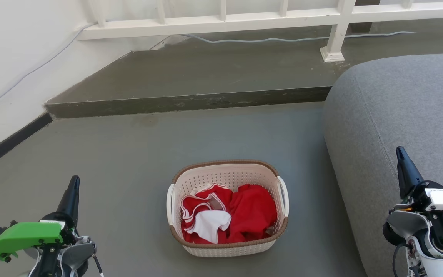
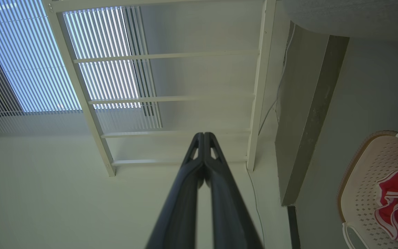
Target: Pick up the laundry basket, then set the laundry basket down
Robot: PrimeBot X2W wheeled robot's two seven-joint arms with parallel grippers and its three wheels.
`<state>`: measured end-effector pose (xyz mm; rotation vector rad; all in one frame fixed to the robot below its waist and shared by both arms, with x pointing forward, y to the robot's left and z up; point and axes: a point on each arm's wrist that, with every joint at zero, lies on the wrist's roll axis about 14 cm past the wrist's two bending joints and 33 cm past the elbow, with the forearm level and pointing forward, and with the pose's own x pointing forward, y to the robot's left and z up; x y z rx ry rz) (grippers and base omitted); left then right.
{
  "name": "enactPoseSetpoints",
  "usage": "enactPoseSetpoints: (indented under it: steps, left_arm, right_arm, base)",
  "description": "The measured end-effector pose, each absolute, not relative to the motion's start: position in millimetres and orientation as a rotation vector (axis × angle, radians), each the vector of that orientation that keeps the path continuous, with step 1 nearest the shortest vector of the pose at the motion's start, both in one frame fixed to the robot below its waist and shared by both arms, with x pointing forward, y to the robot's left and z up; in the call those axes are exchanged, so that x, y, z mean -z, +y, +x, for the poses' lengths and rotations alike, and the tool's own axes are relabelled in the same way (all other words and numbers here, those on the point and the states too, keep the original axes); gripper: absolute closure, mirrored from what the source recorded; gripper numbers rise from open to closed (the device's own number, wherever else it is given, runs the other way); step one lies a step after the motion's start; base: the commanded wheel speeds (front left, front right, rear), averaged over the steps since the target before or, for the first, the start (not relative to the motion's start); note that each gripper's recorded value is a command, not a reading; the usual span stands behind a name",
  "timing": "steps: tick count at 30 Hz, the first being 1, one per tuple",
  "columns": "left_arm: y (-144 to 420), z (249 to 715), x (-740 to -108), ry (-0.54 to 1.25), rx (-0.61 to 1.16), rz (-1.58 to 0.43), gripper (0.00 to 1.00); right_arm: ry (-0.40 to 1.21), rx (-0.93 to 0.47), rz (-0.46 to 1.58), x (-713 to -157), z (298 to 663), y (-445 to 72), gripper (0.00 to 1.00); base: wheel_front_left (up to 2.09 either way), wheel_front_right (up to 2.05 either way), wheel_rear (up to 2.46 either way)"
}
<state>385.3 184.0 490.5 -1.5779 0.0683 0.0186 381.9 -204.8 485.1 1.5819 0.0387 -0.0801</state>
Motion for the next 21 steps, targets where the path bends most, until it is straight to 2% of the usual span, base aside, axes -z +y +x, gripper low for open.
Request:
enactPoseSetpoints:
  steps: [21]
  left_arm:
    - [184.1,385.3,-490.5,0.068,-0.019,-1.578,1.0]
  right_arm:
    - [0.037,0.078,1.583,-485.6,381.9,-204.8,1.0]
  base:
    - [0.0,0.0,0.0]
